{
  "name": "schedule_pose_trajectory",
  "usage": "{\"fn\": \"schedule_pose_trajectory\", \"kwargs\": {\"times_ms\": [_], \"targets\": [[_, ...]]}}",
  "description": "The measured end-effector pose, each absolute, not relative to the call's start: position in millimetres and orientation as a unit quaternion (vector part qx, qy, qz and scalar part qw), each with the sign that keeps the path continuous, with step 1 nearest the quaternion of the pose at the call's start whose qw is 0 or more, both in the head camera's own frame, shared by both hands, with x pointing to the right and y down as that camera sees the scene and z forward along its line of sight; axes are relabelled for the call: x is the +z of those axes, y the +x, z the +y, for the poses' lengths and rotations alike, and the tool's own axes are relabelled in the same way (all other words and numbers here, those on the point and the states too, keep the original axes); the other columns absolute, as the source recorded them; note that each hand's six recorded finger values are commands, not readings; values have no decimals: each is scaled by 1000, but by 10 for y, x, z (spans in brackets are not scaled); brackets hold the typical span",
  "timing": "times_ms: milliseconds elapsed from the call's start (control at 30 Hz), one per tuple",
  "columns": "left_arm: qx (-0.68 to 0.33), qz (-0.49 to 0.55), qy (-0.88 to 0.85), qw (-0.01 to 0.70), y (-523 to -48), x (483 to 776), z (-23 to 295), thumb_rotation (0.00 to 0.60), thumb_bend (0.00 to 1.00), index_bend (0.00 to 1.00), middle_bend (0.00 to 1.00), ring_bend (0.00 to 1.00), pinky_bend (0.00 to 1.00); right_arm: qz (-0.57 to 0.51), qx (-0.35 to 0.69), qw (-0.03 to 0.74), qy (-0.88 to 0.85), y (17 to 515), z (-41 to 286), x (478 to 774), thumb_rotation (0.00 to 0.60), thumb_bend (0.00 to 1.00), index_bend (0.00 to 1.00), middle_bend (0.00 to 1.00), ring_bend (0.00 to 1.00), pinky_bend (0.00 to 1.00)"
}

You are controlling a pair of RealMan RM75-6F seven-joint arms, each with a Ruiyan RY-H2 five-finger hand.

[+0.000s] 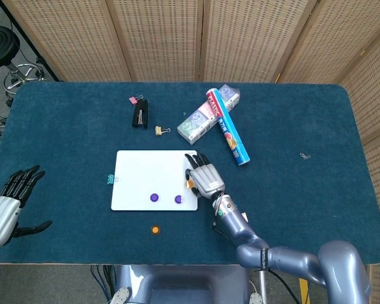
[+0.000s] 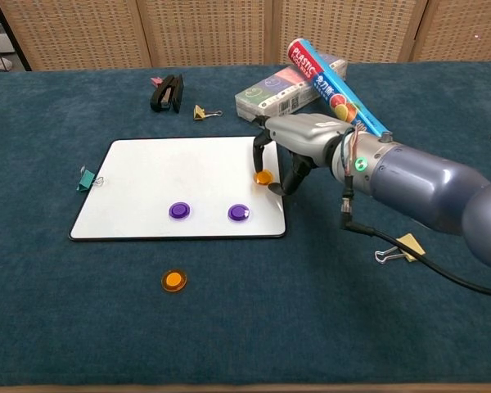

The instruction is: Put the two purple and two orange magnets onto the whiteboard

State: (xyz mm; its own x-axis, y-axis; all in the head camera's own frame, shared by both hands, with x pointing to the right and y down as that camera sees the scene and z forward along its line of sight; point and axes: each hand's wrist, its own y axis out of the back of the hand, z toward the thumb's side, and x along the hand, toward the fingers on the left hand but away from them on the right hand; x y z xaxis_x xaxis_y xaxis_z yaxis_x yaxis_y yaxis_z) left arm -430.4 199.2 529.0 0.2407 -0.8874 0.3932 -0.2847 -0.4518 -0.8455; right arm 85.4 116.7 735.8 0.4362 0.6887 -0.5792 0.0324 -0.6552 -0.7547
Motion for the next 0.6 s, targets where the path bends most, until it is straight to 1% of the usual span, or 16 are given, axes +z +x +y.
{"fn": "schedule_pose_trajectory", "kwargs": {"times_ms": [433, 500, 600], "targets": [[-459, 413, -716, 325, -4325, 5268, 1985, 600, 68, 19, 0, 0, 0, -232, 485, 345, -769, 752, 1205, 7422, 600, 401, 536, 0, 0, 0], [-458, 414, -716, 325, -4328, 5264, 1984, 600, 68, 19, 0, 0, 0, -234, 485, 344, -769, 740, 1205, 7419, 600, 401, 519, 0, 0, 0], [-458, 413, -717, 325, -4327, 5263, 1986, 600, 68, 19, 0, 0, 0, -233, 486, 344, -769, 736, 1214, 7425, 600, 401, 464, 0, 0, 0]]}}
